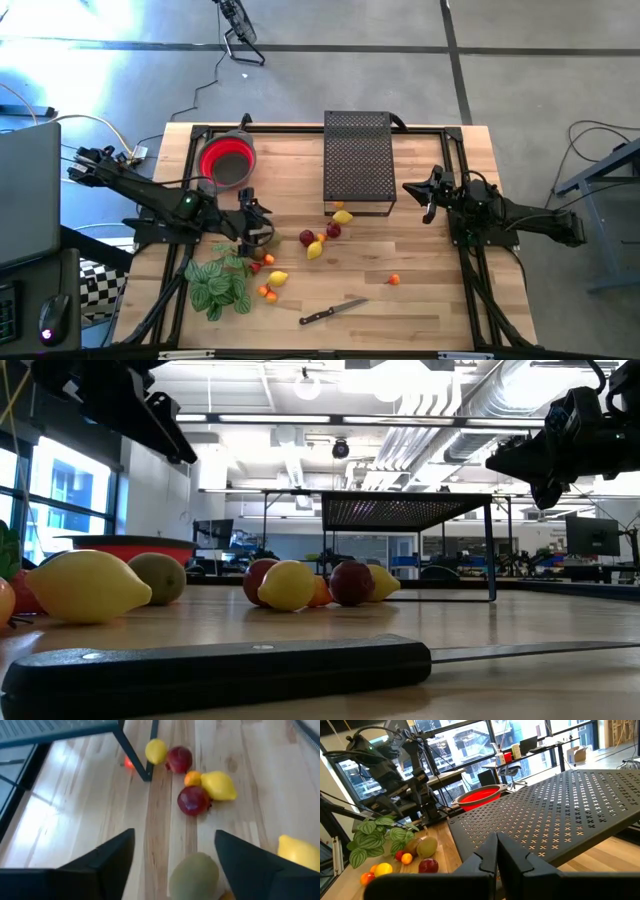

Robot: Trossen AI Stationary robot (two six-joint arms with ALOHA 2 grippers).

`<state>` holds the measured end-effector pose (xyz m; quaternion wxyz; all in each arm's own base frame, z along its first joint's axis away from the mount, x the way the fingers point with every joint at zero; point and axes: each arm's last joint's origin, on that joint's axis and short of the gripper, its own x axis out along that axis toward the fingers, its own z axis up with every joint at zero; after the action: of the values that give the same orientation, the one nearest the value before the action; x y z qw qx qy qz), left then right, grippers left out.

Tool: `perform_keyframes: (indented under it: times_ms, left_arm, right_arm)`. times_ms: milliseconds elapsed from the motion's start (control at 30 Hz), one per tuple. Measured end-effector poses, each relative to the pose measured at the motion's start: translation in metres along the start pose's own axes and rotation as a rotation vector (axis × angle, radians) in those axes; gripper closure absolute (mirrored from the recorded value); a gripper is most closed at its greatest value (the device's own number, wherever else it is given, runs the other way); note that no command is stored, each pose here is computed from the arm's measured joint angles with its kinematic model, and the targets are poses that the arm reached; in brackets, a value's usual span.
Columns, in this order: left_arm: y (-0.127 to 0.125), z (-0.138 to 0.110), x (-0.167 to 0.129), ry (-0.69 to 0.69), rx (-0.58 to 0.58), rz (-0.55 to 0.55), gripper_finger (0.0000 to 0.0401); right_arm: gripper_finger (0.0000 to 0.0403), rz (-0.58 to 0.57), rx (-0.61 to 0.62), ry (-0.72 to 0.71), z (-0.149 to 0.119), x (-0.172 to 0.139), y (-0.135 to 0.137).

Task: Pick & Place Fruit
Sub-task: Put the right green kiwi into strainer bowl

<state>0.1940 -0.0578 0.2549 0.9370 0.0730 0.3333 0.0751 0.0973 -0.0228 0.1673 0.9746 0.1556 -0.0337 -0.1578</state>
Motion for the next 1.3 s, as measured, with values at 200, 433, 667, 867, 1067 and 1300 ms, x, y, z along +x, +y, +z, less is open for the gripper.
perform_keyframes:
  times_ms: [200,433,667,867,1067,1300]
  left_arm:
    - [-0.002,0.0,0.005,0.007,0.004,0.009,0.009]
    - [-0.006,-0.004,0.015,0.067,0.001,0.027,0.0089]
    - [-0.011,-0.022,0.029,0.259,0.123,0.037,0.0089]
    - [-0.017,-0.026,0.041,0.311,0.142,0.026,0.0089]
    - [-0.023,-0.03,0.051,0.354,0.146,-0.015,0.0089]
    - [-0.019,-0.032,0.058,0.386,0.121,-0.033,0.0089]
  right_arm:
    - [0.0401,0.0,0.0,0.001,0.0,0.0,0.0]
    - [0.0401,0.0,0.0,0.002,0.0,0.0,0.0]
    - [0.0401,0.0,0.0,0.002,0.0,0.0,0.0]
    - [0.0401,0.0,0.0,0.002,0.0,0.0,0.0]
    - [0.0401,-0.001,0.0,0.003,0.0,0.0,0.0]
    - [0.0401,0.0,-0.001,0.006,-0.001,0.0,0.0]
